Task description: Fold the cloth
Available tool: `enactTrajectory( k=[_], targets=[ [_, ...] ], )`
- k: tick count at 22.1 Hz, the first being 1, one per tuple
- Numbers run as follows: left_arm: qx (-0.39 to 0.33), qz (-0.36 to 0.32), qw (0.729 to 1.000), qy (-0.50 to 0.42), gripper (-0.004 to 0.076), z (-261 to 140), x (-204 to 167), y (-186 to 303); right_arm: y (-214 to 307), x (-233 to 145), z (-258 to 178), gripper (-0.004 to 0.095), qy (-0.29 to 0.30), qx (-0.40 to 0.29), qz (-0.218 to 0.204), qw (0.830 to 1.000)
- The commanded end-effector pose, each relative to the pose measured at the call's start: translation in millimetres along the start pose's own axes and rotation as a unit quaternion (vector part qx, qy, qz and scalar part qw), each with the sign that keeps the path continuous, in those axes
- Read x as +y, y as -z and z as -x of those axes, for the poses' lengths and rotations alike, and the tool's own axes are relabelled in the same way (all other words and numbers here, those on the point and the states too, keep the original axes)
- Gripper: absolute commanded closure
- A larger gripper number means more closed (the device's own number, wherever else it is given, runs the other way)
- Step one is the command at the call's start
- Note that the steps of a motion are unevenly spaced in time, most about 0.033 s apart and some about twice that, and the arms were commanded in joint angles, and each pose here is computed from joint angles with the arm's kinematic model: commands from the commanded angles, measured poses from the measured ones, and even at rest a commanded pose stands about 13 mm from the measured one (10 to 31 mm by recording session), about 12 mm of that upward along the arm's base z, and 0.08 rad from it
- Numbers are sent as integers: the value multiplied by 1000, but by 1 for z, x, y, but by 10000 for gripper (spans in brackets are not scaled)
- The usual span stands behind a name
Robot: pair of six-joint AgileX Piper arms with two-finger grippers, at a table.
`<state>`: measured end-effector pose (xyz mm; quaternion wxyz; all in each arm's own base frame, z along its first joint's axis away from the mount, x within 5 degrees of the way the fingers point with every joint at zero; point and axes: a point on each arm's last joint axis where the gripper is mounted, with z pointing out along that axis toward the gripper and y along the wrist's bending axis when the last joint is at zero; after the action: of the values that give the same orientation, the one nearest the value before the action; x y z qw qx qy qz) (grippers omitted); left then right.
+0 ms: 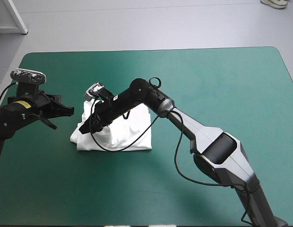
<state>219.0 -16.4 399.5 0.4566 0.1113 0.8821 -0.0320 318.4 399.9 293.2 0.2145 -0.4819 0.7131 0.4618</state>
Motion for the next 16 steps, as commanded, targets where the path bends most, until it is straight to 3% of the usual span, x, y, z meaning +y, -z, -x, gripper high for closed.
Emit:
enactTrajectory(
  k=[1, 3, 5, 8, 10, 11, 13, 16],
  targets=[
    [-57, 5, 998, 10, 705, 14, 0, 11, 35, 49, 29, 558, 65, -43, 94, 993],
    [-58, 6, 998, 10, 705, 14, 0, 11, 39, 49, 32, 594, 50, -58, 108, 991],
    [-58, 5, 998, 10, 705, 14, 0, 11, 48, 38, 31, 601, 18, -45, 78, 996],
    [-51, 6, 999, 7, 705, 13, 0, 11, 85, 22, 30, 602, 12, 6, -59, 998],
    [-49, 5, 999, 8, 705, 12, 0, 11, 115, 9, 27, 608, -9, 35, -173, 984],
    [-49, 5, 999, 8, 705, 12, 0, 11, 125, 4, 24, 608, -19, 41, -202, 978],
    [-49, 5, 999, 8, 705, 12, 0, 11, 140, -1, 17, 608, -40, 44, -216, 975],
    [-44, 4, 999, 7, 705, 11, 0, 10, 155, -6, 0, 608, -76, 41, -196, 977]
  ],
)
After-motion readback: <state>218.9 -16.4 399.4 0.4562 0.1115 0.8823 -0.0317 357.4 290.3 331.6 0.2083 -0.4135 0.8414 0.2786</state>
